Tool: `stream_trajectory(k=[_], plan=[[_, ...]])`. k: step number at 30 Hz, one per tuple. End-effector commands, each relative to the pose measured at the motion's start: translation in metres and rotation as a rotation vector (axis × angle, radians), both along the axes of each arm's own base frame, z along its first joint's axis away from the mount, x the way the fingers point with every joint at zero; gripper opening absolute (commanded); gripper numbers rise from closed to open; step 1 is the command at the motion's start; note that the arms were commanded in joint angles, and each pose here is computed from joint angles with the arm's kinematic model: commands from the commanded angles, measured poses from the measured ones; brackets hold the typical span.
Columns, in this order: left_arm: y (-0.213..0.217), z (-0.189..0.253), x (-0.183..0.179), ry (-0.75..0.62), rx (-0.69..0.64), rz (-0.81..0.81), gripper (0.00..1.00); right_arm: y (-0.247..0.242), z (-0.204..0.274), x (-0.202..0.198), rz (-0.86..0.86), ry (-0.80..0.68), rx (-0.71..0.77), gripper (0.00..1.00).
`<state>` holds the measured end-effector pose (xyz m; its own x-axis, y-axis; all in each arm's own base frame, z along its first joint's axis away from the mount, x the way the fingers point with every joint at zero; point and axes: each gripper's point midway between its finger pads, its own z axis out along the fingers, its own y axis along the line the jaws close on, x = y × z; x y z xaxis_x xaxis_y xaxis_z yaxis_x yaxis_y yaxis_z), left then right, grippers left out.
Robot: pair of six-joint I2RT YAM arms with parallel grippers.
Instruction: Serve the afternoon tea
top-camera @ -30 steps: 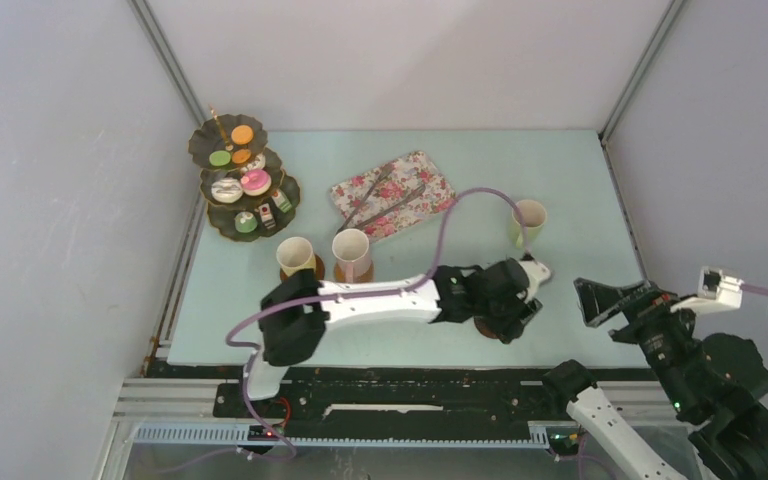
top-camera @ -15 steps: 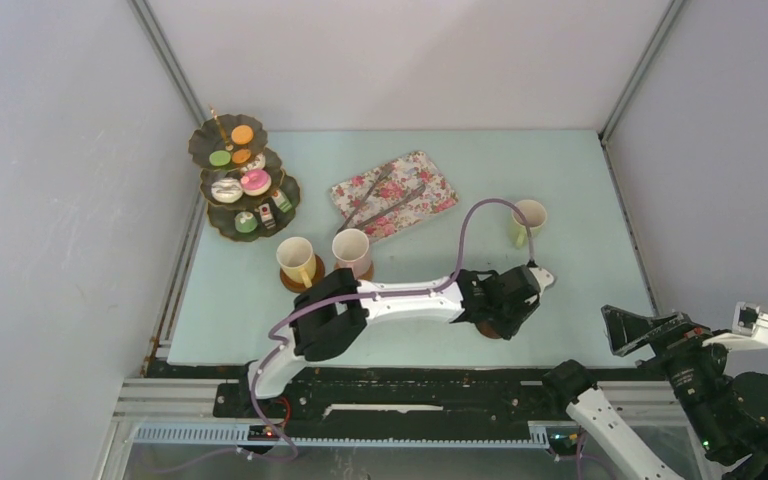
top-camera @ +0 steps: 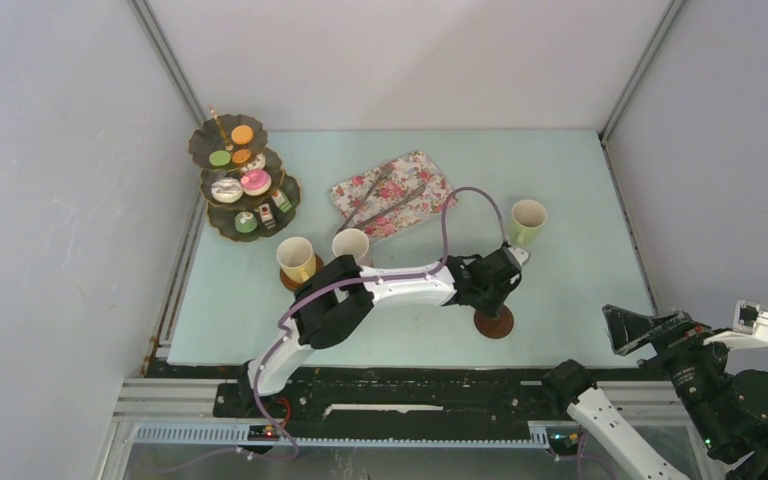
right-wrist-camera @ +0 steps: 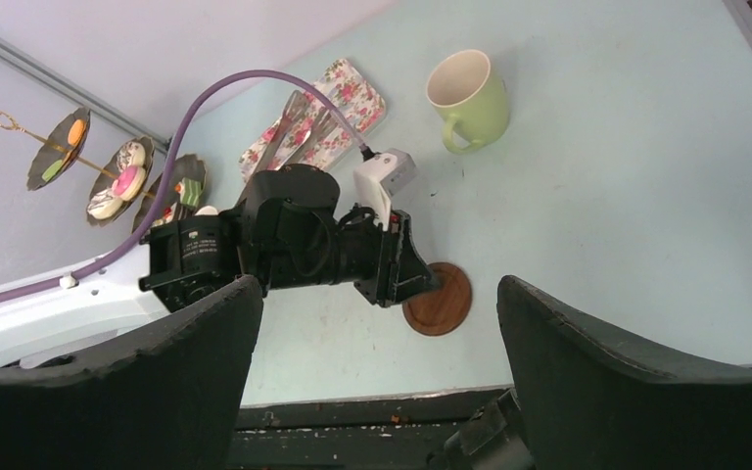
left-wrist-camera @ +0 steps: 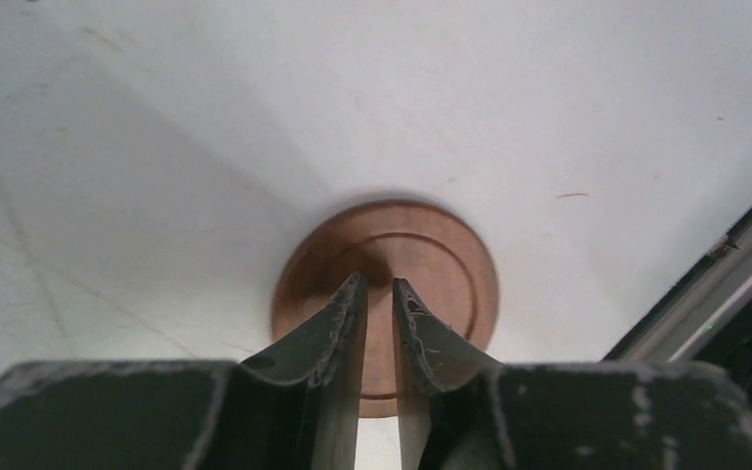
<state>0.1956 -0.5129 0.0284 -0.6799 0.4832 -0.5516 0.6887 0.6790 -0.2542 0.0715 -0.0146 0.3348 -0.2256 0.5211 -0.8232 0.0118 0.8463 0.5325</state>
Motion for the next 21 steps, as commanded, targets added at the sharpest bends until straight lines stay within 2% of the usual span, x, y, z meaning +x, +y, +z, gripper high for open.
stream_trajectory(k=[1,10,21], plan=[[0.068,-0.041,0.018,0.05,0.192,0.114,0.21,0.0,0.009,0.008,-0.024,-0.012,0.002,0.92],[0.179,-0.041,0.057,-0.028,0.355,0.313,0.2,0.009,0.0,0.018,-0.006,-0.002,0.0,0.92],[0.237,-0.03,0.122,-0.01,0.396,0.457,0.2,0.024,-0.012,0.028,0.04,0.044,-0.029,0.92]])
